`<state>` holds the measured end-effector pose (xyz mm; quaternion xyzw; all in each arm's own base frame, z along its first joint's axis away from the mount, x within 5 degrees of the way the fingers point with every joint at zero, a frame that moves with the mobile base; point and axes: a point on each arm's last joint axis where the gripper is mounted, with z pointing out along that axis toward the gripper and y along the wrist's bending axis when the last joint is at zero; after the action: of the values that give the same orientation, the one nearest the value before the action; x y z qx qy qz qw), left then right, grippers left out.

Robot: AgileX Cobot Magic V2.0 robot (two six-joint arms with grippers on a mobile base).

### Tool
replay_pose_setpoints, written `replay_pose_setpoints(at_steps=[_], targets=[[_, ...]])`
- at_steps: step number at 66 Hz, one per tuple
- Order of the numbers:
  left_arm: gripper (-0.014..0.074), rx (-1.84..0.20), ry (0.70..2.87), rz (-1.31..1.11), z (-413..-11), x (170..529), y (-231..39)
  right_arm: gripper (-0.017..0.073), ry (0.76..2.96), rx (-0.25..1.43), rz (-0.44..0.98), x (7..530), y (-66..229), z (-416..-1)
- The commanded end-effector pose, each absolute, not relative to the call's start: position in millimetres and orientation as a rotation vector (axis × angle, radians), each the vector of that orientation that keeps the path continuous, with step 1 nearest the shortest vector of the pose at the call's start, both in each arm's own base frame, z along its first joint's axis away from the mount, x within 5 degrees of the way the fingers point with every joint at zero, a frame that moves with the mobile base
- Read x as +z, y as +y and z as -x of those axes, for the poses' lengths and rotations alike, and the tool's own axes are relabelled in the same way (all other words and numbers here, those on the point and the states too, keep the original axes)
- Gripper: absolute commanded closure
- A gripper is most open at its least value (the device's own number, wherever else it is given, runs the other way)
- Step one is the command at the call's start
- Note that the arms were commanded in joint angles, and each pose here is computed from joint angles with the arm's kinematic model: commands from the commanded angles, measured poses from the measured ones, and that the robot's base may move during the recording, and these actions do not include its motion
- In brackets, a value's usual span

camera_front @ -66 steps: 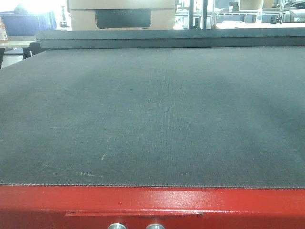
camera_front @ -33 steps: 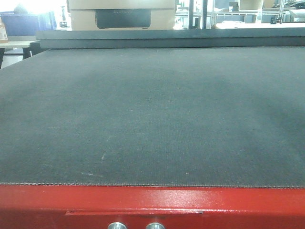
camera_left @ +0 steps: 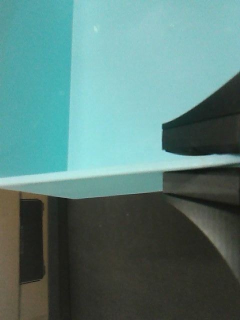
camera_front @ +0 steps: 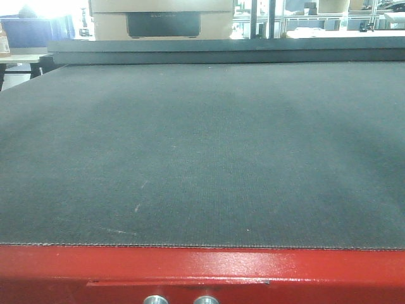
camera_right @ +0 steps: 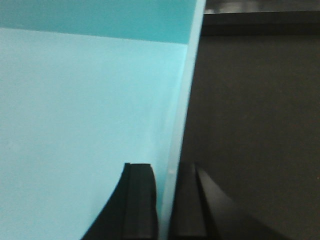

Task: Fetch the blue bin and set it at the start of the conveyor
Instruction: 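Hold the bin with both grippers above the grey table surface, then lower the bin onto the grey surface and open both grippers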

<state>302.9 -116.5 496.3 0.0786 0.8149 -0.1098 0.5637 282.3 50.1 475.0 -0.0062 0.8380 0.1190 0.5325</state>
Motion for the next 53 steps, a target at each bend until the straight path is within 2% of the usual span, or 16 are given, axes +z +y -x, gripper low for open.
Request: replay_pose_setpoints(at_steps=[1,27,53], targets=[[0.0705,-0.263,1.977,-0.155,-302.0,493.7,-110.7,0.0712,1.929,0.282,0.036,487.9,50.0,-280.5],[0.0705,-0.119,2.287,-0.071,-367.0,416.9,-93.8,0.0712,2.214,0.259,0.036,416.7,61.6,-351.0],[0.0705,-0.060,2.438,-0.106,-429.4,323.8,-110.4,0.0695,2.403,0.231,0.018,316.7,70.9,-420.7]])
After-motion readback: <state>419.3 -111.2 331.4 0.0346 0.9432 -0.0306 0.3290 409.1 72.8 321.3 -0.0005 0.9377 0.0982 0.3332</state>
